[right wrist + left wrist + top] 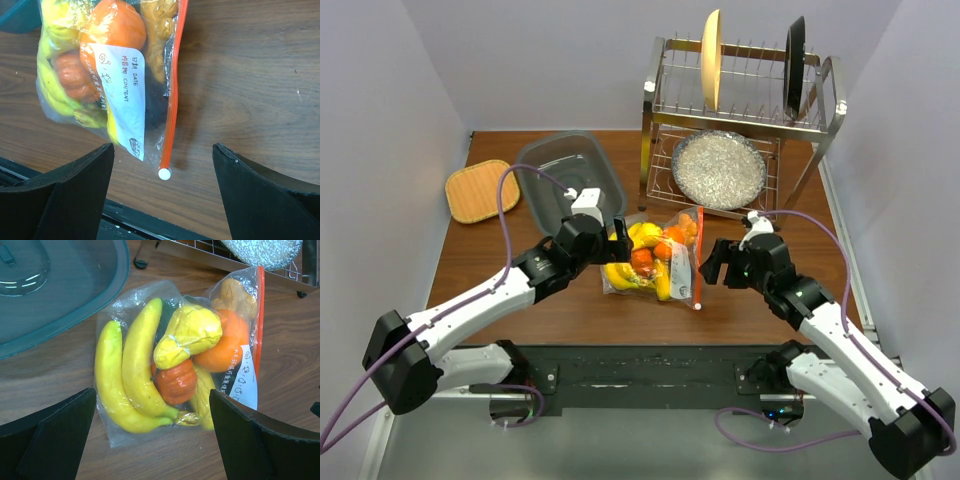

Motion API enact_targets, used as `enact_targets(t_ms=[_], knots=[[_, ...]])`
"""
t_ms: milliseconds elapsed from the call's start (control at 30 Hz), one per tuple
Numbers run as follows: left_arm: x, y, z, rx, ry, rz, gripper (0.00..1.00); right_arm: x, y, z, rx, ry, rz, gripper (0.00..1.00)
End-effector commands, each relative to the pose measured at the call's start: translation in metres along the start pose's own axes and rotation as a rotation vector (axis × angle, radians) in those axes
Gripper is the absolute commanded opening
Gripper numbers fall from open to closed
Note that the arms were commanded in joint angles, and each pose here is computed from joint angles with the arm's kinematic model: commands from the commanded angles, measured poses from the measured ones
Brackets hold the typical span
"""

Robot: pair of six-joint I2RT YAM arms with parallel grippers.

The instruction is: Open the zip-top bag and remove the fake food

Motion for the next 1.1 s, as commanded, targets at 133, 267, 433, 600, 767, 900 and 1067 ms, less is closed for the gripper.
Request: enact_targets(t_ms=[133, 267, 433, 600, 767, 900, 1067], knots=[[-0.013, 0.017, -0.005, -0.064, -0.056, -0.028, 1.00, 0.004, 0.001, 0.006, -0.015, 0.037, 0.003, 0.84], [-0.012, 0.003, -0.002, -0.026, -0.069, -0.040, 1.00, 0.008, -0.010, 0.009, 0.031, 0.077, 0.019, 0.83], [-0.035, -0.022, -0.001, 0.021, -0.161, -0.087, 0.99, 0.019, -0.026, 0.015, 0.097, 0.167, 0.060, 0.78], [-0.061, -0.048, 0.002, 0.078, -0.210, -0.106, 0.98, 0.020, -0.051, 0.023, 0.167, 0.227, 0.116, 0.74], [-0.076, -0.076, 0.005, 0.140, -0.230, -0.111, 0.95, 0.014, -0.069, 0.033, 0.214, 0.218, 0.138, 0.69], [-0.088, -0.091, 0.007, 0.159, -0.256, -0.122, 0.89, 0.004, -0.077, 0.036, 0.199, 0.188, 0.162, 0.64], [-0.099, -0.114, 0.008, 0.196, -0.276, -0.113, 0.79, -0.007, -0.085, 0.036, 0.181, 0.141, 0.179, 0.59]])
Point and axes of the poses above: each gripper's point midway between its finger pads, its own z axis out along the fingers, its own x axis along the line the jaws close on, y = z × x, the point moved 3 cm from there along -z, back along the fingers
